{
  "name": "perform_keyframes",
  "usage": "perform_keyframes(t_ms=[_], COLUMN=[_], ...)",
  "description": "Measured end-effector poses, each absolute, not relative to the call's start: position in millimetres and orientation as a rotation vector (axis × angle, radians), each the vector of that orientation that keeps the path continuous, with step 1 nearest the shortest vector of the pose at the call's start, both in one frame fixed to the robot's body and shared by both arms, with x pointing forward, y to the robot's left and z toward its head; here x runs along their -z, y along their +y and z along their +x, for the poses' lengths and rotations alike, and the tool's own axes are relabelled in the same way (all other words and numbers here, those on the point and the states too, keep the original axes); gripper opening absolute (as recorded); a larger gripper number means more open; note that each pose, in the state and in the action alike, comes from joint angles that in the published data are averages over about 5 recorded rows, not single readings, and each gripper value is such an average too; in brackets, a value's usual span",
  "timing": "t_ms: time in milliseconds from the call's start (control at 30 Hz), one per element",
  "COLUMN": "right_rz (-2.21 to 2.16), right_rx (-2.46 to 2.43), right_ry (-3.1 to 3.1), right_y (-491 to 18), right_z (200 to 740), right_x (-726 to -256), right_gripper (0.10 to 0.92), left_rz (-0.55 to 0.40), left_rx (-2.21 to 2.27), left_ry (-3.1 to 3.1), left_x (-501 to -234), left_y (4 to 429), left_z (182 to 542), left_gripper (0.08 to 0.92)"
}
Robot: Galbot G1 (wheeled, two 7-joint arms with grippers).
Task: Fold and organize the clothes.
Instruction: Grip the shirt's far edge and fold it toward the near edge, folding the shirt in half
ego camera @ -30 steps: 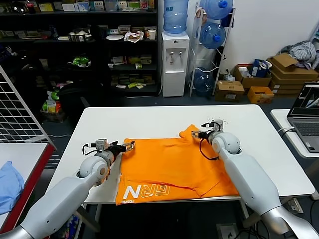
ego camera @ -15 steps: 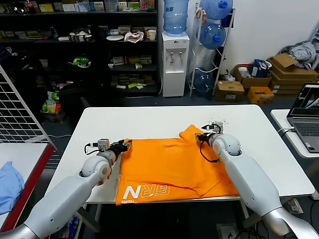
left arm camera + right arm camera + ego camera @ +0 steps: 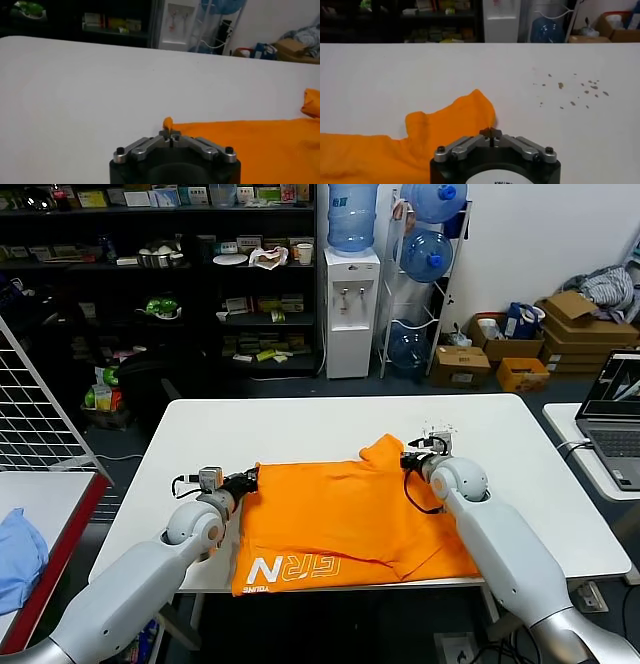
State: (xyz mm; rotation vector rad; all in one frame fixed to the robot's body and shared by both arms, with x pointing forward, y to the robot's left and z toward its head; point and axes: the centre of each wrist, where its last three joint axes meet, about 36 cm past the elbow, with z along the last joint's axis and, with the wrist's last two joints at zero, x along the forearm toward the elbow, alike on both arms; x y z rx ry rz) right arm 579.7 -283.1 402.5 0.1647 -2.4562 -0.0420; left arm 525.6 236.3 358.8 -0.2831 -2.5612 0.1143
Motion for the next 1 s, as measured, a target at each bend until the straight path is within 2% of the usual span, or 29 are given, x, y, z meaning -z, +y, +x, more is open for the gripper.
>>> perform_keyframes(t_ms=[467,1000], right_rz=[0.193,0.21], right_rx=[0.069,0.06], right_ry=[-2.535,-2.534], right_y=[-309,-325], right_z=[523,435], right_x=[-418,-450], right_gripper=[0.122,0.122], left_rz=[-0.279,-0.378], left_rx=[-0.138,-0.178], left_ry=[-2.608,-2.618], left_x=[-379,-415], left_y=[245,239], left_z=[501,434], left_gripper=[0.091,0.091])
